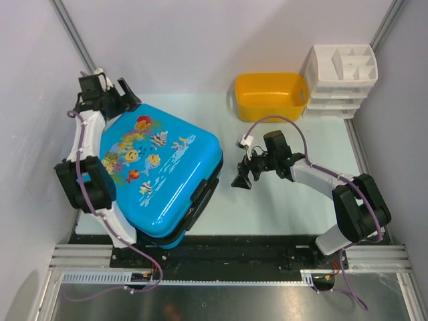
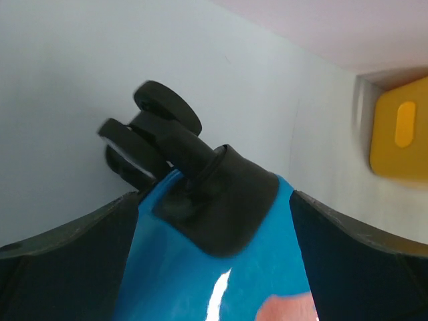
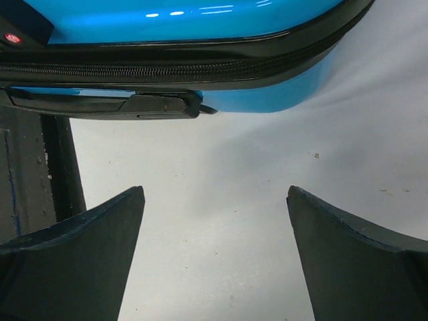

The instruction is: Open, take out, and arrange the luggage

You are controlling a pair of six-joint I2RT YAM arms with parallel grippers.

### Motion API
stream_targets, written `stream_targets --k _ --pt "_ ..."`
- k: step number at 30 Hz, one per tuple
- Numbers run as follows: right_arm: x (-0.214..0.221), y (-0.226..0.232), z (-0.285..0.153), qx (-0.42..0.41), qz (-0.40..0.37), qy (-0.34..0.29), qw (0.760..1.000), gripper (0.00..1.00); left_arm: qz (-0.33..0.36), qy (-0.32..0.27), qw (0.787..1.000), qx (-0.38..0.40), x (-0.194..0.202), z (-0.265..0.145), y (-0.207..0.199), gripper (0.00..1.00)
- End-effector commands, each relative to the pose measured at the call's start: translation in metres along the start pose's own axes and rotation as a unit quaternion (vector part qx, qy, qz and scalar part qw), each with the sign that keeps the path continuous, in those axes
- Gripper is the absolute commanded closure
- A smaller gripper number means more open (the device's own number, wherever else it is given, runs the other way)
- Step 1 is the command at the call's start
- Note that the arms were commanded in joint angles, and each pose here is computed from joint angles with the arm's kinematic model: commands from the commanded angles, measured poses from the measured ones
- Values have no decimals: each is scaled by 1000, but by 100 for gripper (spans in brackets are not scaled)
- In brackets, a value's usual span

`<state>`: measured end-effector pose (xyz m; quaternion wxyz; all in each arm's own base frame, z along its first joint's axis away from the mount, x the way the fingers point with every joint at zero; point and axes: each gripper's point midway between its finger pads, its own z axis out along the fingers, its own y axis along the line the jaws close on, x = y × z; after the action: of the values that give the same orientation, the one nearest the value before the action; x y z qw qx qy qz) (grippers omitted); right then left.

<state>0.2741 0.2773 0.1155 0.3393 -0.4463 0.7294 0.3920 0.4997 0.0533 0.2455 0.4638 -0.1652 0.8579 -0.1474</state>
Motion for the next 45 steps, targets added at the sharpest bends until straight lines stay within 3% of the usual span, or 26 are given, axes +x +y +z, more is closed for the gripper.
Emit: stream_targets --k 1,5,8,9,10,16,19,22,24,26,28,33,39,42,45 --pt "-3 11 6 -6 -27 -5 1000 7 -55 39 997 36 17 29 -33 0" --pt "-8 9 18 -10 -20 -20 1000 7 -66 80 993 59 41 70 -56 0" --pt "-21 0 28 4 -22 -48 999 6 -67 82 990 95 36 94 -87 1" --pt "-34 -5 30 11 -31 -74 997 6 -62 62 989 121 16 93 -105 1" --pt "-39 -12 32 26 -32 -84 996 5 -68 82 984 141 29 108 -119 3" --pt "-74 -65 41 121 -67 -152 979 1 -12 2 977 211 -12 115 -185 5" --pt "-88 -89 42 162 -73 -166 970 0 22 -48 979 198 -40 102 -187 4" --pt "-100 -101 32 174 -65 -174 967 1 92 -116 973 179 -80 64 -188 2" --pt "-100 -92 22 154 -57 -164 973 2 155 -164 960 165 -107 22 -189 1" --pt "-88 -81 17 133 -37 -134 981 4 197 -168 946 193 -105 -25 -193 2" --pt "-88 -65 6 111 -32 -123 986 3 218 -170 946 170 -104 -46 -170 0" --pt "-71 -40 -12 94 -7 -75 993 4 204 -80 967 127 -49 -84 -92 0" --pt "-72 -21 -25 87 18 -67 994 4 258 -34 962 78 14 -127 -37 1" --pt "-70 -13 -29 83 27 -59 994 5 214 -6 974 72 46 -160 -26 2" --pt "-67 -5 -30 77 33 -52 995 4 153 -28 985 69 63 -193 -17 0"
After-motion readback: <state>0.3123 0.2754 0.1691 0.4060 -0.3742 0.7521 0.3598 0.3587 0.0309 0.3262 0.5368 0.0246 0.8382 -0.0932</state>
